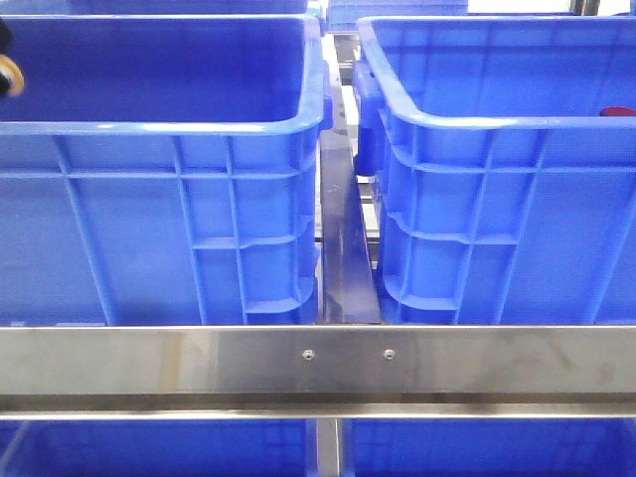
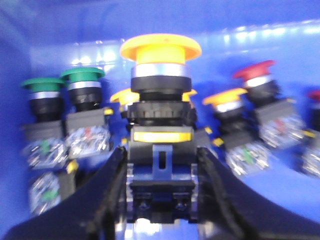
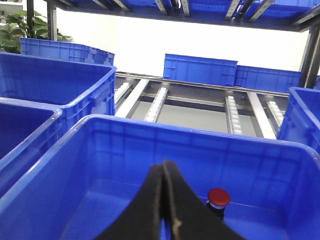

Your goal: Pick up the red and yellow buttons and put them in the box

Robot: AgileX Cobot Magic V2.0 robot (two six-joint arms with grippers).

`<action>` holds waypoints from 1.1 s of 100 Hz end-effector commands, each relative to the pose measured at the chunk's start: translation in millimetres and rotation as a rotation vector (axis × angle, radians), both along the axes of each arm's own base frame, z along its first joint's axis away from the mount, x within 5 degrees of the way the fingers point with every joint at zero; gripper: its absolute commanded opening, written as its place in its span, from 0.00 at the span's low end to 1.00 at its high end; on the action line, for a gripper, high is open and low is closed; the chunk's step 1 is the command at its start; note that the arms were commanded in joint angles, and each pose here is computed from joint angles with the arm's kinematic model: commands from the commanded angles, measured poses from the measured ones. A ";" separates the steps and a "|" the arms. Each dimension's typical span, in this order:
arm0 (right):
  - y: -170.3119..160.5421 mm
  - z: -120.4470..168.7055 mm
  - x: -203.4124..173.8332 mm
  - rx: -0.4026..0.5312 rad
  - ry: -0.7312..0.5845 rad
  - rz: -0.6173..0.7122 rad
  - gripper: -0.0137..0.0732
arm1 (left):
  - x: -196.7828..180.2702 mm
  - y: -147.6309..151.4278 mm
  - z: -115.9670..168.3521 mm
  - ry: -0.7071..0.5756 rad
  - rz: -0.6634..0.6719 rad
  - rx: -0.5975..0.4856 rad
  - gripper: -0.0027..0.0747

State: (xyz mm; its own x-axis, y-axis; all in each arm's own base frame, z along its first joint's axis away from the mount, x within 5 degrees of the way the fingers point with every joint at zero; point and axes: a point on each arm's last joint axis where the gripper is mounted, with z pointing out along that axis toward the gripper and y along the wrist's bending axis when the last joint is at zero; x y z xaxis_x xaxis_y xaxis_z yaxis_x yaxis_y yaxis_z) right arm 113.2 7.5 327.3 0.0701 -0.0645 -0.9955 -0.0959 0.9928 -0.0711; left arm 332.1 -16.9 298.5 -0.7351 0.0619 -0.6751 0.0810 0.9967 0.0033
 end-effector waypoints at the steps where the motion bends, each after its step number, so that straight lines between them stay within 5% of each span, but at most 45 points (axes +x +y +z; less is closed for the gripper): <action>1: 2.0 11.4 -1.6 0.094 -0.043 0.030 0.08 | -18.6 -12.3 43.7 -0.134 -0.039 -0.019 0.01; 34: 2.1 11.4 -1.6 0.094 -0.043 0.031 0.08 | -98.9 -90.0 108.0 -0.345 -0.387 -0.072 0.01; 74: 3.0 11.7 -1.7 0.093 -0.046 0.041 0.10 | -177.0 -165.7 122.9 -0.399 -0.822 -0.150 0.01; 84: 5.2 12.5 -2.2 0.092 -0.054 0.066 0.22 | -183.9 -171.4 122.9 -0.400 -0.860 -0.153 0.01; 110: 14.2 15.5 -4.6 0.129 -0.077 0.174 0.75 | -185.3 -172.5 122.9 -0.398 -0.867 -0.157 0.01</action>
State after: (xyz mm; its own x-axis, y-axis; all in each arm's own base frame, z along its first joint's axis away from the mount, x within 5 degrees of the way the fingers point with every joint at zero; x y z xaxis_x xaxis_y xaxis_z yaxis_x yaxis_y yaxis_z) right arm 111.9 15.6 329.3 0.0957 -0.0486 -0.9942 -0.1843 0.9807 -0.0657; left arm 150.9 -192.6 398.7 -0.2648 0.4536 -0.8509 0.8120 0.5808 0.0569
